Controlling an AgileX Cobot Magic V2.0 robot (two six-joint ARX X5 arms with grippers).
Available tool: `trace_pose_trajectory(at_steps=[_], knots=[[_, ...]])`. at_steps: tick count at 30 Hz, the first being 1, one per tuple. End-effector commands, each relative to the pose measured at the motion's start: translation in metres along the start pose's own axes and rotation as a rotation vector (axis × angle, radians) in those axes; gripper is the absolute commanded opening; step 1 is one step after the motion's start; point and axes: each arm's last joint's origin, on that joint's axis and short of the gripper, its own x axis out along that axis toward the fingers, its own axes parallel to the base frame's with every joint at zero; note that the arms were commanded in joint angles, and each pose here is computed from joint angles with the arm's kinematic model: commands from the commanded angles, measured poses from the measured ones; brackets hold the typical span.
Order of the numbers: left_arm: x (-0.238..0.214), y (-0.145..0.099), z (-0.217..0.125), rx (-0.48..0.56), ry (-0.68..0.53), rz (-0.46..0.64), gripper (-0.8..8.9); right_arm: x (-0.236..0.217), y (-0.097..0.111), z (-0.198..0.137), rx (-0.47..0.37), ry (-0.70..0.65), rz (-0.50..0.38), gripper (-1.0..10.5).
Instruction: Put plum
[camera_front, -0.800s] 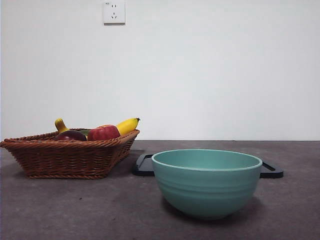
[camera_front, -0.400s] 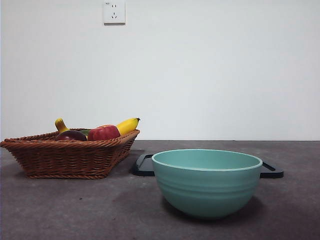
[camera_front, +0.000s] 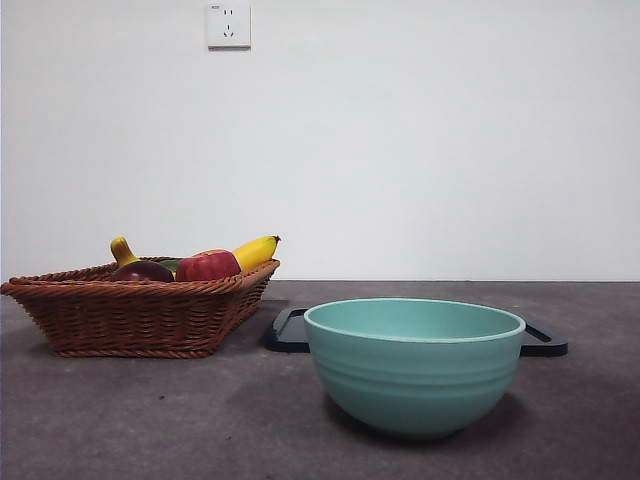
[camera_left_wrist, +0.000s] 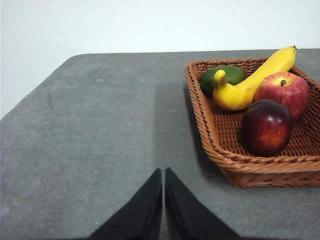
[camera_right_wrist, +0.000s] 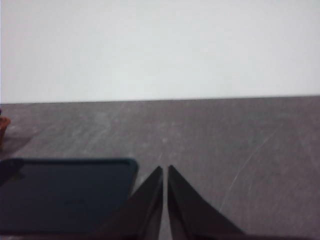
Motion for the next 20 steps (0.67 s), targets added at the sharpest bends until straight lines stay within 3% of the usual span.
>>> trace_pose_trajectory(at_steps=[1, 7, 13, 20], knots=[[0.002, 0.0, -0.007, -0.006, 0.025, 0.003, 0.08, 0.001, -0.001, -0.005, 0.038, 0.013, -0.01, 0.0], [0.002, 0.0, -0.007, -0.006, 0.025, 0.003, 0.08, 0.001, -0.002, -0.007, 0.039, 0.037, -0.03, 0.0], [0.002, 0.0, -0.007, -0.006, 0.025, 0.002, 0.08, -0.001, -0.003, -0.022, 0.04, 0.186, -0.048, 0.0], [0.002, 0.0, -0.007, -0.006, 0.025, 0.003, 0.08, -0.001, -0.003, -0.021, 0.038, 0.178, -0.047, 0.0]])
